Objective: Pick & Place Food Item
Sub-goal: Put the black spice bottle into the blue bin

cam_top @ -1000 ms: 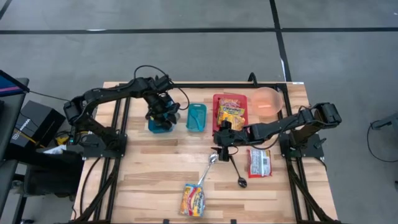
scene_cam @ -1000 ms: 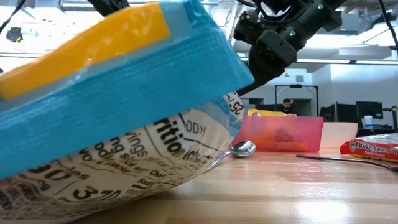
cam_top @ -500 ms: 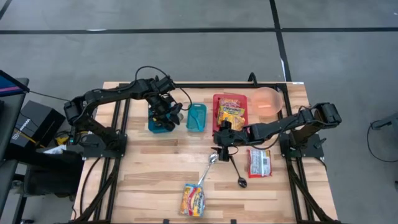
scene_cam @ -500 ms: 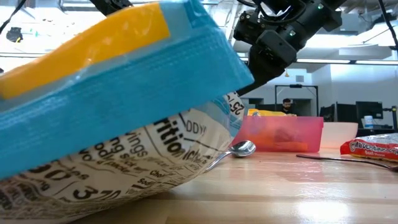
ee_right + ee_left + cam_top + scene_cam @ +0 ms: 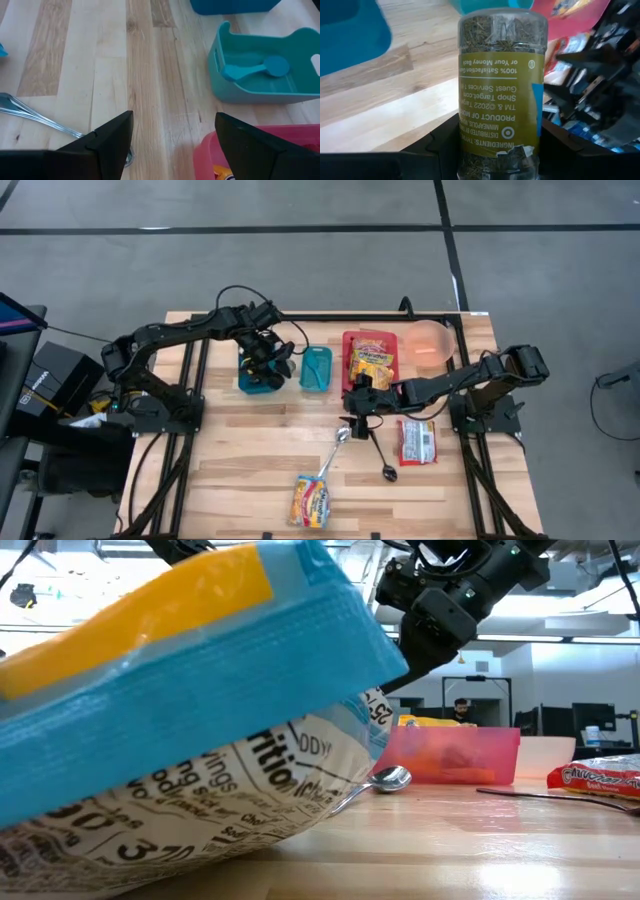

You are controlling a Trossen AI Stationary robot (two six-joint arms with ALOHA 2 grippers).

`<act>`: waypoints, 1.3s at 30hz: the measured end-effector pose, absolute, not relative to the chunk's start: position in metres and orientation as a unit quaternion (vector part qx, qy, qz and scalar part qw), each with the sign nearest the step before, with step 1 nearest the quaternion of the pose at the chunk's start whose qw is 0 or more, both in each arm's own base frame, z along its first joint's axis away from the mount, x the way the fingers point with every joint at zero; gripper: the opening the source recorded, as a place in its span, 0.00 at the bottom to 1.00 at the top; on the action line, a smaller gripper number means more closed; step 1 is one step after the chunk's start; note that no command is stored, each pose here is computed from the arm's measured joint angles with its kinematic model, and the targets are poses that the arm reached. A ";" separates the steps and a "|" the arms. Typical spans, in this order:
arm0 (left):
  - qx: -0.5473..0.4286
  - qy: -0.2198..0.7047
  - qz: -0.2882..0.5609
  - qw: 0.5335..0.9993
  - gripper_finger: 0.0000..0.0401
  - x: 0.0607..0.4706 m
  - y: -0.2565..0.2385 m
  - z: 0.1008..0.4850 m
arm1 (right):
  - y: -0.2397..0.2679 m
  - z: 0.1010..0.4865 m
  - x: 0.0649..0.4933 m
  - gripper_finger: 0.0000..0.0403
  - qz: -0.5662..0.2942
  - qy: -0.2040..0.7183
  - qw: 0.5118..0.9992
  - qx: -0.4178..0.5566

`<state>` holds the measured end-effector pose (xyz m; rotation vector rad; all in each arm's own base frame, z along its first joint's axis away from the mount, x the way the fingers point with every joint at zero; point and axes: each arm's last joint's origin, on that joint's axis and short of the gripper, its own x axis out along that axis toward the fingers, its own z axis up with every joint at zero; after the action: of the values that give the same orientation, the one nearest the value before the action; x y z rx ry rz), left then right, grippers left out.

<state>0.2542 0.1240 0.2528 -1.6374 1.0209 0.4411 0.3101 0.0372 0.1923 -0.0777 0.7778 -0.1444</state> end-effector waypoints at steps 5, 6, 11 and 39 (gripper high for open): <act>-0.692 0.413 0.174 0.566 0.47 0.254 0.124 0.260 | 0.037 0.193 0.310 0.68 -0.070 0.376 0.923 -0.037; -0.692 0.412 0.174 0.567 0.47 0.254 0.124 0.260 | 0.037 0.193 0.310 0.68 -0.070 0.376 0.923 -0.037; -0.703 0.393 0.172 0.567 0.47 0.256 0.125 0.264 | 0.037 0.193 0.311 0.68 -0.070 0.375 0.924 -0.037; -0.779 0.338 0.206 0.486 0.46 0.258 0.135 0.267 | 0.037 0.193 0.311 0.68 -0.070 0.373 0.924 -0.037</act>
<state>0.2582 0.1355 0.2671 -1.8954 0.8221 0.5000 0.3109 0.0374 0.1932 -0.0752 0.7654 -0.1442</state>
